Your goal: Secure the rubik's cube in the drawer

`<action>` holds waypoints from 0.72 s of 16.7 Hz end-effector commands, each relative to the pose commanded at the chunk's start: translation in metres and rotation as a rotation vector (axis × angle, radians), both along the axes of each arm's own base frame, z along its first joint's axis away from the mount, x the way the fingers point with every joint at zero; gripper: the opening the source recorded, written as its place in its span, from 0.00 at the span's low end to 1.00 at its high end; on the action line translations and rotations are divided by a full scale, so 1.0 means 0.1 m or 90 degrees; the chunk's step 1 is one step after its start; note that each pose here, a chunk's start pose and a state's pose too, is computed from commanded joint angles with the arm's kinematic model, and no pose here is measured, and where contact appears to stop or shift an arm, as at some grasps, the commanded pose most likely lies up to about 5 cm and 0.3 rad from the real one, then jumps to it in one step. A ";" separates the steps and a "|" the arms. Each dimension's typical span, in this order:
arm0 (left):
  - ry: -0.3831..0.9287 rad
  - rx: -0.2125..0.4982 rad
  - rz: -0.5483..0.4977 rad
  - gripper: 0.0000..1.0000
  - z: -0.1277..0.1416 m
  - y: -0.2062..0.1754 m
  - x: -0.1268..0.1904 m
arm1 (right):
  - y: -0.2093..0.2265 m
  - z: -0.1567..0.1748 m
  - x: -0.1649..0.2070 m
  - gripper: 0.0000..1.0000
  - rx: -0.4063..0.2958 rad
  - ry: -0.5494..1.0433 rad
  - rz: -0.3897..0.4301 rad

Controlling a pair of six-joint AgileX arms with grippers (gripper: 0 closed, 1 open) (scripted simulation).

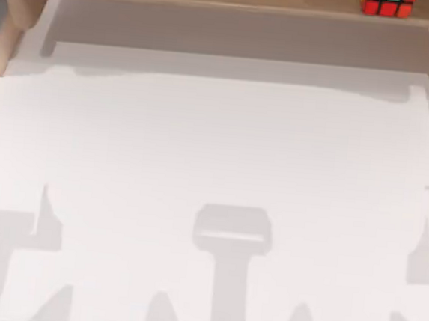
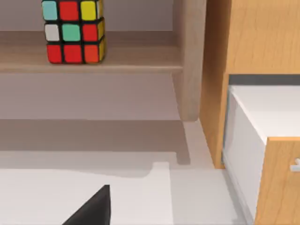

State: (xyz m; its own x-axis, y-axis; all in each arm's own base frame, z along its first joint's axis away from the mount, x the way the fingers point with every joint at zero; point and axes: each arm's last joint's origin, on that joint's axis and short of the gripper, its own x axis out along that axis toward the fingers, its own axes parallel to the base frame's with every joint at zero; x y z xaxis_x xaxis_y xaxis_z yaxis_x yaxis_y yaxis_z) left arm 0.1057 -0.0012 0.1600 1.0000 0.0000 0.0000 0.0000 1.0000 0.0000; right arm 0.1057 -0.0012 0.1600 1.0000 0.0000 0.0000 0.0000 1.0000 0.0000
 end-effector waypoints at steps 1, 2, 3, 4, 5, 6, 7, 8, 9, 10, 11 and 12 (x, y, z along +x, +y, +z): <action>0.000 0.000 0.000 1.00 0.00 0.00 0.00 | 0.00 0.00 0.00 1.00 0.000 0.000 0.000; 0.000 0.000 0.000 1.00 0.00 0.00 0.00 | 0.00 0.00 0.00 1.00 0.000 0.000 0.000; 0.000 0.000 0.000 1.00 0.00 0.00 0.00 | 0.00 0.02 0.00 1.00 0.000 -0.003 0.000; 0.000 0.000 0.000 1.00 0.00 0.00 0.00 | 0.01 0.07 0.01 1.00 0.001 -0.008 0.000; 0.000 0.000 0.000 1.00 0.00 0.00 0.00 | 0.01 0.13 0.02 1.00 0.002 -0.014 0.000; 0.000 0.000 0.000 1.00 0.00 0.00 0.00 | 0.02 0.20 0.04 1.00 0.002 -0.020 -0.001; 0.000 0.000 0.000 1.00 0.00 0.00 0.00 | 0.03 0.29 0.07 1.00 0.003 -0.025 -0.001; 0.000 0.000 0.000 1.00 0.00 0.00 0.00 | 0.04 0.38 0.11 1.00 0.004 -0.028 -0.002; 0.000 0.000 0.000 1.00 0.00 0.00 0.00 | 0.05 0.48 0.17 1.00 0.004 -0.030 -0.003; 0.000 0.000 0.000 1.00 0.00 0.00 0.00 | 0.07 0.57 0.25 1.00 0.005 -0.030 -0.004; 0.000 0.000 0.000 1.00 0.00 0.00 0.00 | 0.10 0.66 0.35 1.00 0.005 -0.029 -0.005; 0.000 0.000 0.000 1.00 0.00 0.00 0.00 | 0.13 0.75 0.47 1.00 0.005 -0.027 -0.006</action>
State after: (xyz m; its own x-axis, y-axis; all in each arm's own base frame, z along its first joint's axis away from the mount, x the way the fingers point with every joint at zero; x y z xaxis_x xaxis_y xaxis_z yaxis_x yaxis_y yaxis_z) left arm 0.1057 -0.0012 0.1600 1.0000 0.0000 0.0000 0.0000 1.0000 0.0000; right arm 0.1528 0.0118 0.2347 0.9991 -0.0097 0.0418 0.0094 0.9999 0.0076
